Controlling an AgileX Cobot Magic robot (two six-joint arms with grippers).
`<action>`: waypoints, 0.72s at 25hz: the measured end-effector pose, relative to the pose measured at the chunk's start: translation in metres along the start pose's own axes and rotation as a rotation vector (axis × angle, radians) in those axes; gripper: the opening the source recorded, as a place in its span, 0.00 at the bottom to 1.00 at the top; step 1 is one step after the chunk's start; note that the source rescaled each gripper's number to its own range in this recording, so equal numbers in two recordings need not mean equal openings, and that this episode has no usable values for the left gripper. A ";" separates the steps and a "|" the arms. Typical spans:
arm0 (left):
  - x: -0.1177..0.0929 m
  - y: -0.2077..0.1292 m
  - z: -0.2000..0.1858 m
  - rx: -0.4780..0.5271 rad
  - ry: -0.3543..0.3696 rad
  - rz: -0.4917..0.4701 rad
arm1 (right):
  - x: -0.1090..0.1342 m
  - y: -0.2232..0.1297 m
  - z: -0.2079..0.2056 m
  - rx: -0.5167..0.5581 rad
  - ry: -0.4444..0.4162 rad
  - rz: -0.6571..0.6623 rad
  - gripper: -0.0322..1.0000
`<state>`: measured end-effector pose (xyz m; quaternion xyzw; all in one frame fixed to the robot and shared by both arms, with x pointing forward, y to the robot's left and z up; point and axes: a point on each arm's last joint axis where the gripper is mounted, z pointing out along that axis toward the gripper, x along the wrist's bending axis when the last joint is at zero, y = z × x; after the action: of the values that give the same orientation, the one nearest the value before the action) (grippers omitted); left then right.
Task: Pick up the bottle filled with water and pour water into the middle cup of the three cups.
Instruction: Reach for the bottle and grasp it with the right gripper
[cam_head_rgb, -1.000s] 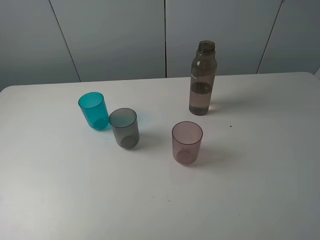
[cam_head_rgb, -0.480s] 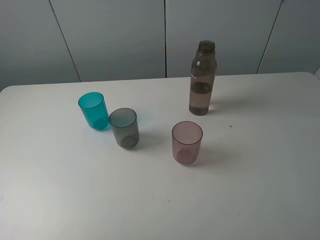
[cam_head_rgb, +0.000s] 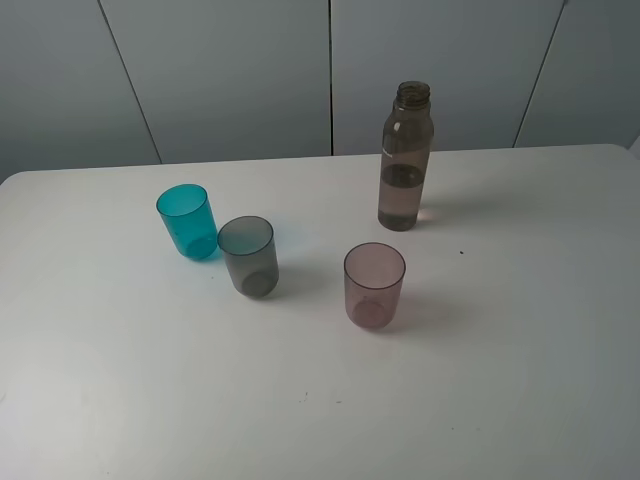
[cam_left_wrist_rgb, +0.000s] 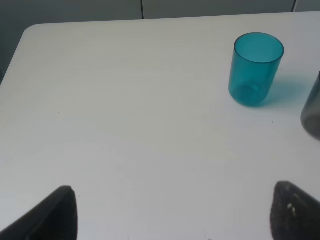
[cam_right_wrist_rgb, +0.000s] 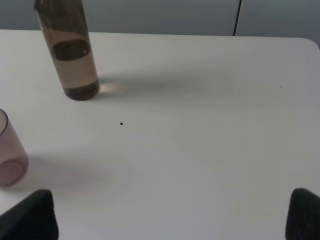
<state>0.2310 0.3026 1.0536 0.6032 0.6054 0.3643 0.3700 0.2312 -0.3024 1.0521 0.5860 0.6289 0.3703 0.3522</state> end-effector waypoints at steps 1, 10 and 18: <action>0.000 0.000 0.000 0.000 0.000 0.000 | 0.000 0.000 0.000 0.000 0.000 0.000 0.97; 0.000 0.000 0.000 0.000 0.000 0.000 | 0.000 0.000 0.000 0.000 0.000 0.000 0.97; 0.000 0.000 0.000 0.000 0.000 0.000 | 0.003 0.000 0.000 0.001 0.033 0.017 0.97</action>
<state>0.2310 0.3026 1.0536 0.6032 0.6054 0.3643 0.3700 0.2309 -0.2994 1.0521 0.5852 0.6298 0.3826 0.3383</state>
